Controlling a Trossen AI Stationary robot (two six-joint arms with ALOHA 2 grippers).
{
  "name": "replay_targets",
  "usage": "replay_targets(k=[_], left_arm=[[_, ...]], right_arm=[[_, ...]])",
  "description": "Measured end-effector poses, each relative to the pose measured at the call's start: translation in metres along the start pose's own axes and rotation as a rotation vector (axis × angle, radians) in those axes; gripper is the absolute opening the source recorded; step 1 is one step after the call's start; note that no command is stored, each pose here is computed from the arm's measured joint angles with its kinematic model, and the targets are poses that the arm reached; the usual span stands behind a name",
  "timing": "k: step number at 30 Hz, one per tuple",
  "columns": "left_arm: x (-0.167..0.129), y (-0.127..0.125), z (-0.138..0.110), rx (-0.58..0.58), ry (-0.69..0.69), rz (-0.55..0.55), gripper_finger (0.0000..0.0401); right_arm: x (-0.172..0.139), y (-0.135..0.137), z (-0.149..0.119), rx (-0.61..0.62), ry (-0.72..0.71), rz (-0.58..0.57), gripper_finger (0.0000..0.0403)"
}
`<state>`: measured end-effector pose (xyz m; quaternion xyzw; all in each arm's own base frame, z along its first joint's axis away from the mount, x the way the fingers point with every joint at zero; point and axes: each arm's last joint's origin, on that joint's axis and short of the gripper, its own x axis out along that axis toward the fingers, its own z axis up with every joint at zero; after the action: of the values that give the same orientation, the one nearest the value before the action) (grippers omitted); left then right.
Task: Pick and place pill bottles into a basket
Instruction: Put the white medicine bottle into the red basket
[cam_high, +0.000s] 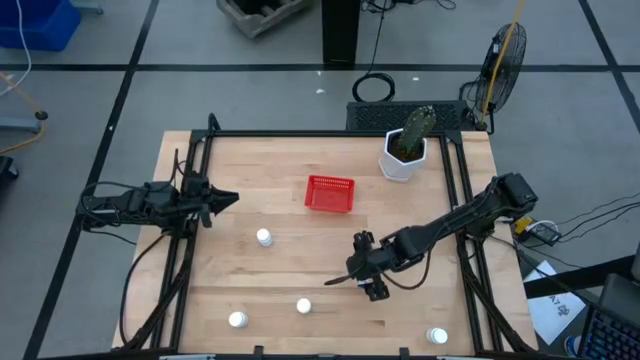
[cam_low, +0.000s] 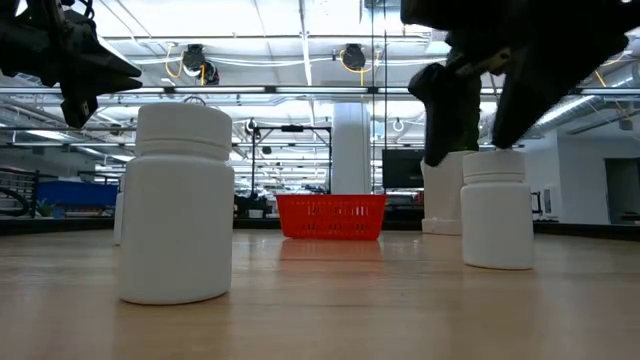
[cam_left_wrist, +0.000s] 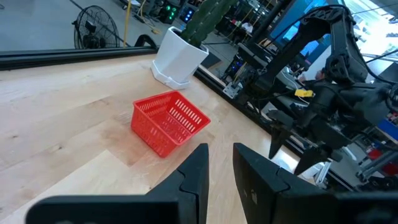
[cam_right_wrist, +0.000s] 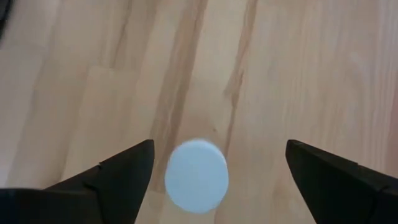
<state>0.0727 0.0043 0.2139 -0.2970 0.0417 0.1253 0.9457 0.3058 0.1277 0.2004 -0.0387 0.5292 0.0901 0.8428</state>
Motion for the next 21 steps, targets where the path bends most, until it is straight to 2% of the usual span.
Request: replay_targets(k=[6,10,21], left_arm=[[0.0,0.0,-0.0001,0.0,0.0,0.0,0.0077],[0.0,0.0,0.0,0.0,0.0,0.0,0.0077],[0.0,0.0,0.0,0.0,0.0,0.0,0.0077]], right_arm=[[0.0067,-0.0011,-0.0113,0.016,0.049,0.003,0.0335],[0.0043,-0.0008,-0.0077,0.049,0.01,0.011,0.0327],[0.0048,-0.0008,-0.0077,0.074,0.012,0.013,0.0285]])
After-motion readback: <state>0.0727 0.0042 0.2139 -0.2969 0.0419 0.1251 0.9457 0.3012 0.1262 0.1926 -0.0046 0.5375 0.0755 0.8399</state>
